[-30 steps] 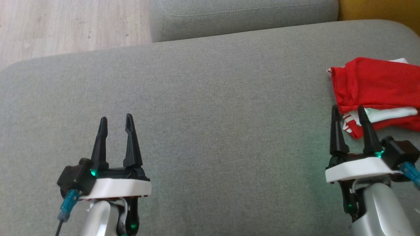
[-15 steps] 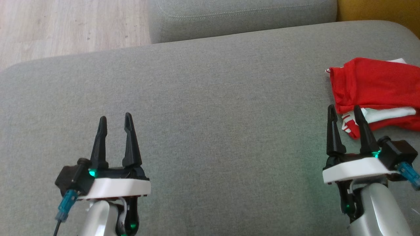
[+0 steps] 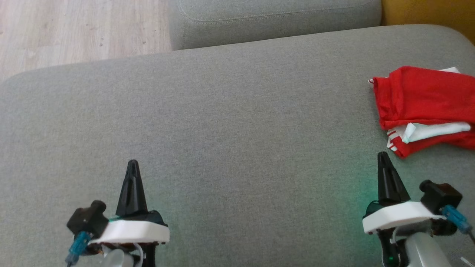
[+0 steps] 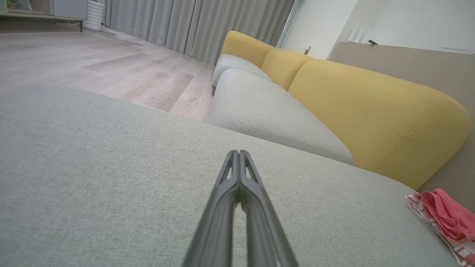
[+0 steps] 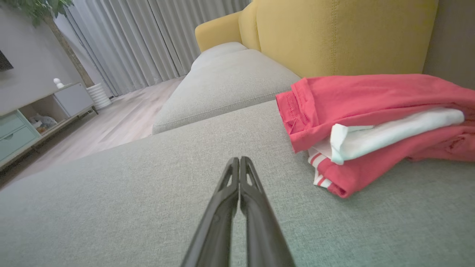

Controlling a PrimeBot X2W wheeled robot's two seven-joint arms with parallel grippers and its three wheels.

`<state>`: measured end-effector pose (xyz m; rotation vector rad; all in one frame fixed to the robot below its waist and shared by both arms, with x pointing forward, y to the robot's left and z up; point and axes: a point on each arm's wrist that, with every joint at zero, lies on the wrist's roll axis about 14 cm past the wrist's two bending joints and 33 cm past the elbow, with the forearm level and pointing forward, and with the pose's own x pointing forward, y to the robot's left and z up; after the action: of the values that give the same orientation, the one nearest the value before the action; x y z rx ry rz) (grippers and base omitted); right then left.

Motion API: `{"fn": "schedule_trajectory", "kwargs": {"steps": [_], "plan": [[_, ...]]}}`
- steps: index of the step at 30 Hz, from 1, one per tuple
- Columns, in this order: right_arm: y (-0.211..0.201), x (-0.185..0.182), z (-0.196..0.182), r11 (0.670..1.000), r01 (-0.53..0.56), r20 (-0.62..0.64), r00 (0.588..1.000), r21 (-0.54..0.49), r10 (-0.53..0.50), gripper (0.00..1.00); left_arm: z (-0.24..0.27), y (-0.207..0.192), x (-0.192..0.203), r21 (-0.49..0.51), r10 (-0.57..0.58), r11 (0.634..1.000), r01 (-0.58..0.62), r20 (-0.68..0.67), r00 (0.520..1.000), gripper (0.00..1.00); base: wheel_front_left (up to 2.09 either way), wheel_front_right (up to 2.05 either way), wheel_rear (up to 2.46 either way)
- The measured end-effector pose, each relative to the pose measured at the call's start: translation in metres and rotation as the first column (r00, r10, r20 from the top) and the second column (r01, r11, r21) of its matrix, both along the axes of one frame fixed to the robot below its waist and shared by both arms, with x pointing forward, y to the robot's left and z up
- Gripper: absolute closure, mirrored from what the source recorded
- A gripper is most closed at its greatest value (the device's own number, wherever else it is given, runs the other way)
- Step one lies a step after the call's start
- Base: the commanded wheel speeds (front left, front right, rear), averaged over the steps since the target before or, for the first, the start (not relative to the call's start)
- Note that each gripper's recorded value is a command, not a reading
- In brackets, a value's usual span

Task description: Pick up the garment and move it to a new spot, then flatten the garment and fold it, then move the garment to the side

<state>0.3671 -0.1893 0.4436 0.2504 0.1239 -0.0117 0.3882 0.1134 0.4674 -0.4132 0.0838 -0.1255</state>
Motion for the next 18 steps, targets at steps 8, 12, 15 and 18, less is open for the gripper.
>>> {"fn": "schedule_trajectory", "kwargs": {"steps": [8, 12, 15, 18], "plan": [[-0.002, 0.001, 0.001, 0.997, 0.024, -0.005, 1.0, 0.073, -0.024, 1.0, -0.001, 0.004, 0.0, -0.064, 0.013, 0.998, -0.015, -0.026, 1.0, 1.0, 0.0, 0.0, 0.0], [-0.004, 0.002, 0.002, 0.993, 0.039, -0.011, 0.999, 0.115, -0.038, 1.0, -0.002, 0.006, 0.0, -0.099, 0.023, 0.995, -0.027, -0.041, 0.999, 1.0, 0.0, 0.0, 0.0], [-0.005, 0.002, 0.003, 0.988, 0.048, -0.012, 0.999, 0.145, -0.047, 1.0, -0.003, 0.009, -0.001, -0.124, 0.031, 0.992, -0.037, -0.053, 0.998, 1.0, 0.0, 0.0, 0.0], [-0.006, 0.002, 0.003, 0.982, 0.059, -0.015, 0.998, 0.177, -0.057, 1.0, -0.003, 0.011, -0.001, -0.152, 0.039, 0.987, -0.048, -0.062, 0.997, 1.0, 0.0, 0.0, 0.0]]}}
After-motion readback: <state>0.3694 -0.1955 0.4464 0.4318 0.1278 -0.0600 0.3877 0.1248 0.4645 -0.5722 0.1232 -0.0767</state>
